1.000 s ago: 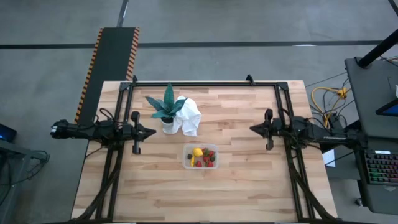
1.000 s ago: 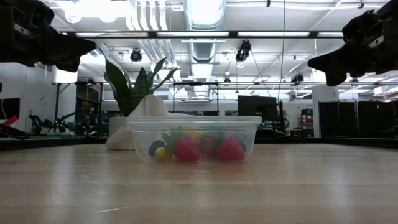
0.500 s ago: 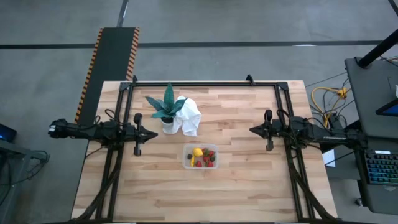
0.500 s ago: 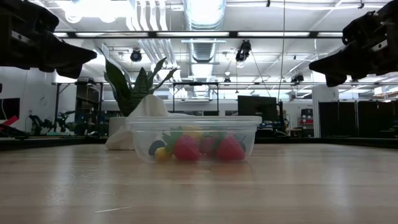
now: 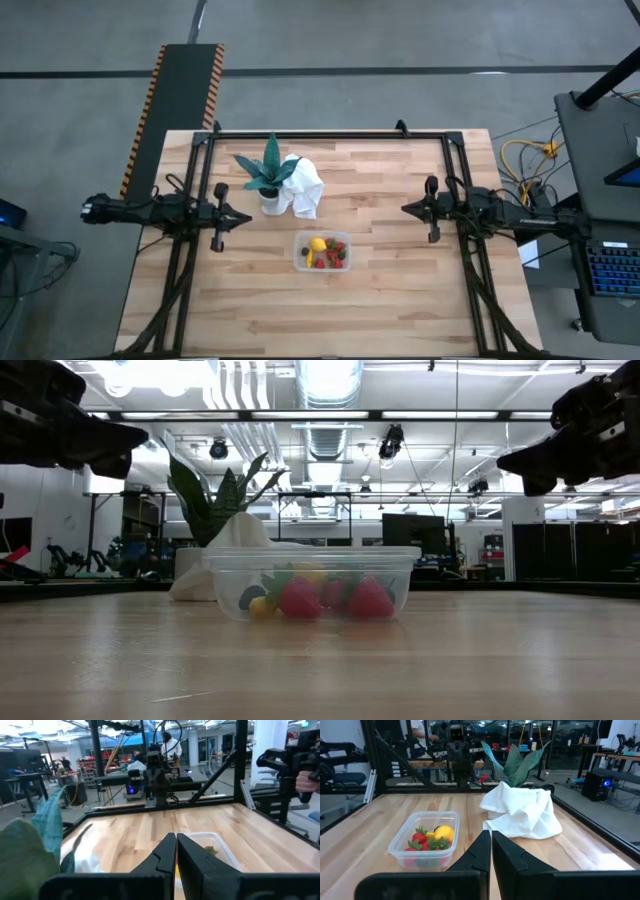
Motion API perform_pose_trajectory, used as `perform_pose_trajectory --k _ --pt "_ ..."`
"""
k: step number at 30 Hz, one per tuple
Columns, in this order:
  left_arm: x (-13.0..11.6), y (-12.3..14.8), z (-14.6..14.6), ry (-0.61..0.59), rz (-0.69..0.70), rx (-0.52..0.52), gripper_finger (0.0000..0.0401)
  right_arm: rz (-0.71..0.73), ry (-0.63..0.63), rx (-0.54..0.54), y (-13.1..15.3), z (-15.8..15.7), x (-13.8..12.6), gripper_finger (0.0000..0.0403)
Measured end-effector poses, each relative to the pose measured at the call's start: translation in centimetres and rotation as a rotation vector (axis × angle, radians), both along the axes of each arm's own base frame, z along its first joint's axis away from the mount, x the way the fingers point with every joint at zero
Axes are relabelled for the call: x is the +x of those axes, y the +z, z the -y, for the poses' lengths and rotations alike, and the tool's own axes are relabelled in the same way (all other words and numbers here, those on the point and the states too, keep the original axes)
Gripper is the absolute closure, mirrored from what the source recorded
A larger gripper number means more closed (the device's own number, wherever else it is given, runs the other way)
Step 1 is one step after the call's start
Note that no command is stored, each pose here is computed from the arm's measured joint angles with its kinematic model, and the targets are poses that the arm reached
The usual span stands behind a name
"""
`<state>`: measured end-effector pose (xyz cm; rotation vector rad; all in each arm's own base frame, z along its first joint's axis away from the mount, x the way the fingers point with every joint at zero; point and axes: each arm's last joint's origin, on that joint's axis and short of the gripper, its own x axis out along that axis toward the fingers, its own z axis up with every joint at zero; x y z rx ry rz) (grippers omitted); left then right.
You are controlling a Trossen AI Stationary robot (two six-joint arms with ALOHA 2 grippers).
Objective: Pick and placing Produce into tupperware
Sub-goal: Return to Home Position
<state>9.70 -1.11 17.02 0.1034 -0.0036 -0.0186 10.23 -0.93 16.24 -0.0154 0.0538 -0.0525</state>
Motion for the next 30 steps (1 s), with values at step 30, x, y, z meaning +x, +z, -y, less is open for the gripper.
perform_pose_trajectory --k 30 --pt "0.17 -0.29 0.07 -0.019 -0.033 -0.009 0.0401 0.018 -0.032 0.135 0.09 0.07 0.0 0.0394"
